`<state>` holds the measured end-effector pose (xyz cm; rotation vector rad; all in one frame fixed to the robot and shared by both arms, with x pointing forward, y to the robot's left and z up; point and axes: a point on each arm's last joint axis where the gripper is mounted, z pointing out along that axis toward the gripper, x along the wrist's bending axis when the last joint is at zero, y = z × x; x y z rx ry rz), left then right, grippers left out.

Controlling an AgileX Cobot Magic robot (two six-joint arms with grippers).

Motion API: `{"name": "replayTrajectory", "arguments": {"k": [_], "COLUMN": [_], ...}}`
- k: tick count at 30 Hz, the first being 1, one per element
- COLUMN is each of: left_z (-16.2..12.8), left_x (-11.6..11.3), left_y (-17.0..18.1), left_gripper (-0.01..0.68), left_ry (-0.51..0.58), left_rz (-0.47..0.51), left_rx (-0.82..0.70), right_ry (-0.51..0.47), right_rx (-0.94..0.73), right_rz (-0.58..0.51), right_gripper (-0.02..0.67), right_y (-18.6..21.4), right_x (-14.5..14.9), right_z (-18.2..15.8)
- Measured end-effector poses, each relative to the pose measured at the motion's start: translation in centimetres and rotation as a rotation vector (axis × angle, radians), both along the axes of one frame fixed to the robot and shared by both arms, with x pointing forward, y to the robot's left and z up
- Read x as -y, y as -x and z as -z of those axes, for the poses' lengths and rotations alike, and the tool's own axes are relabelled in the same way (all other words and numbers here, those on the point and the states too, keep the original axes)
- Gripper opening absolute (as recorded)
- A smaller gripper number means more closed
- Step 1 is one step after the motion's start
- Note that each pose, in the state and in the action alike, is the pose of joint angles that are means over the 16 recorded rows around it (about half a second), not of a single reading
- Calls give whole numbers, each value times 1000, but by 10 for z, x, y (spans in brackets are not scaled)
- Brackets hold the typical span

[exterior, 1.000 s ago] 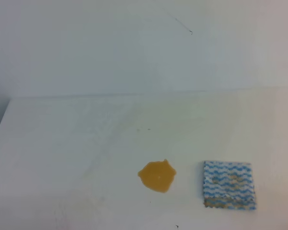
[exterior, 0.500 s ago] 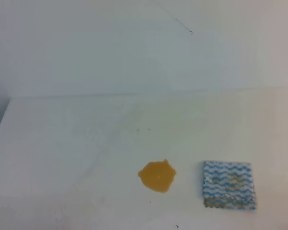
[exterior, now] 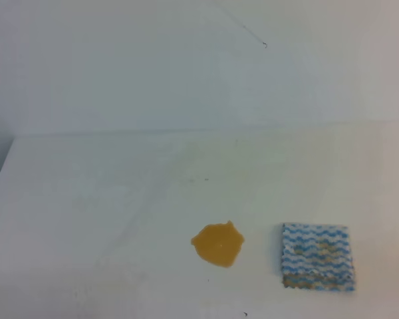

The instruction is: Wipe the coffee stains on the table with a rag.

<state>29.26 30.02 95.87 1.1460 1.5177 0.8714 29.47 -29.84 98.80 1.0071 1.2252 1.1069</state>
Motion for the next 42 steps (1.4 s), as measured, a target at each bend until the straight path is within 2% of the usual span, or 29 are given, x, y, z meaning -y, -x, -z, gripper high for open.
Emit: {"name": "replayTrajectory", "arguments": {"k": [5, 9, 14, 17, 24, 29, 33, 37, 42], "left_z": [0, 0, 0, 0, 0, 0, 0, 0, 0], "left_x": [0, 0, 0, 0, 0, 0, 0, 0, 0], "left_y": [0, 0, 0, 0, 0, 0, 0, 0, 0], "left_gripper": [-1, -1, -1, -1, -1, -1, -1, -1, -1], "left_ry": [0, 0, 0, -1, -1, -2, -2, -1, -1], "left_rz": [0, 0, 0, 0, 0, 0, 0, 0, 0], "left_rx": [0, 0, 0, 0, 0, 0, 0, 0, 0], "right_ry": [20, -16, -94, -130, -169, -140, -109, -43, 31], "right_rx": [255, 423, 518, 508, 237, -50, -292, -494, -707], "right_rz": [-58, -106, -127, -117, -34, 32, 66, 53, -43], "right_gripper": [-4, -4, -4, -3, -3, -3, -2, 0, 40], "right_y": [5, 12, 17, 20, 19, 11, -15, -58, -117], "right_x": [-6, -9, -8, -6, 0, 4, 5, 3, -10], "right_z": [-23, -37, -50, -62, -106, -142, -159, -159, -133]}}
